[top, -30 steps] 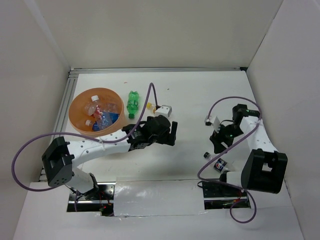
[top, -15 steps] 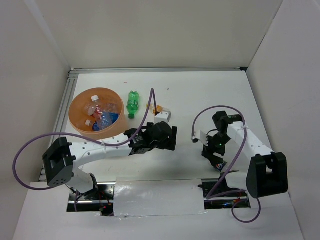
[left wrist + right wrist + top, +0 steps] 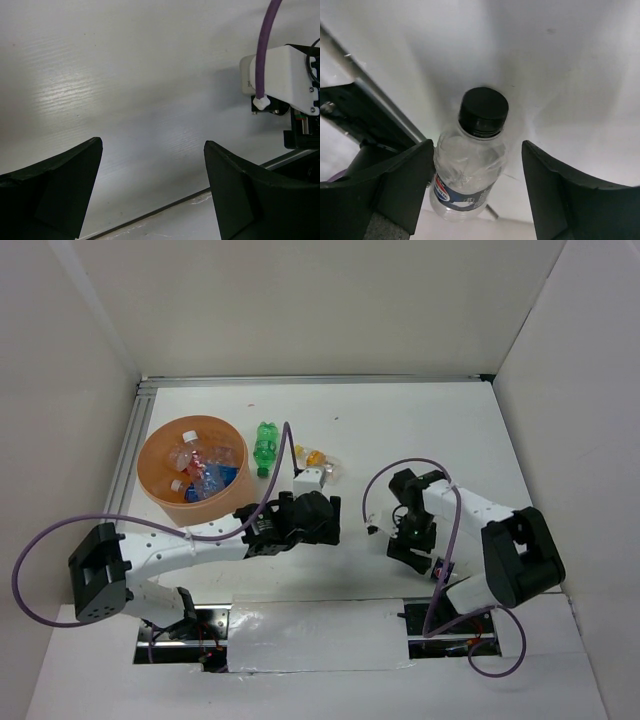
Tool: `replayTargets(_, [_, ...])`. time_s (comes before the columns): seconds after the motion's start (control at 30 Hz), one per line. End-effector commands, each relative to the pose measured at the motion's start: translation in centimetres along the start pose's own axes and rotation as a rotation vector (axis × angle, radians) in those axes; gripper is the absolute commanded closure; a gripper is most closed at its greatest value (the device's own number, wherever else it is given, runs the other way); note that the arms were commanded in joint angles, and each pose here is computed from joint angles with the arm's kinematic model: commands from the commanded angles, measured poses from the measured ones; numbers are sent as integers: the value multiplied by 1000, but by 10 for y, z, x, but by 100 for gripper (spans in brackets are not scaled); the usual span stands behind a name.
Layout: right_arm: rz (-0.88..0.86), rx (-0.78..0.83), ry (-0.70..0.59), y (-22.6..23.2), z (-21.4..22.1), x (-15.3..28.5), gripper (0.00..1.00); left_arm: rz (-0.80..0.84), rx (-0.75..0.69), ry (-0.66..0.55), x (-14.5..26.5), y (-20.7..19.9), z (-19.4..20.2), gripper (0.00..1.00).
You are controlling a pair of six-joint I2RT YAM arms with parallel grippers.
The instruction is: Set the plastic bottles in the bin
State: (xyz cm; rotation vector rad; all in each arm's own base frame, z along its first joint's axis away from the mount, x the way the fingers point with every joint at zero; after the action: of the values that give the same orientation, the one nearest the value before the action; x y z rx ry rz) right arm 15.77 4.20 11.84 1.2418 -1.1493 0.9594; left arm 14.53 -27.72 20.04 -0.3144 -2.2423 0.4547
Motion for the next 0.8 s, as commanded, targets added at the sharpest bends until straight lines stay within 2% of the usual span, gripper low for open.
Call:
replayTargets(0.0, [183,-84,100,-10,-5,2,24,8,32,-42,10,1,-4,5])
replayTargets(0.1, [204,-95,126,-9,-1,-1,29,2,32,-52,10,2,-5,5])
replayTargets(0.17, [198,-107,116,-9,1,-1,39,2,32,-52,10,2,-5,5])
replayTargets(0.27, [205,-115,110,-11,1,-1,47,2,32,-52,10,2,-5,5])
replayTargets(0.3, [191,-115,108,-11,1,-3,56,2,32,-52,10,2,-5,5])
replayTargets(0.43, [178,-101,93,-14,0,-3,73,1,42,-51,8,-1,-5,5])
replayTargets(0.47, [167,-94,78,-15,0,-1,81,1,43,-51,8,-1,-5,5])
replayTargets(0.53, [156,-80,17,-16,-8,10,89,1,52,-51,8,-1,-5,5])
replayTargets(0.77, [265,23,-218,-54,-48,88,93,-15,67,12,7,6,21,5])
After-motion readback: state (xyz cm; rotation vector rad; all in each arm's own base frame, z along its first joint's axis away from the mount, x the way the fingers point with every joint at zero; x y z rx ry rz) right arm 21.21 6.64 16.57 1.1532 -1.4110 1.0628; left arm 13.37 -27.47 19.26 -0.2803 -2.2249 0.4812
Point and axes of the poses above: each gripper's point midway between its finger pads, its own x axis back along the fingers, its own y axis along the line the jaws close on, z = x × y, the point moved 9 cm from there along x, back along the fingers, and after that the axes turned 11 degrees about x, right-handed, at the moved point
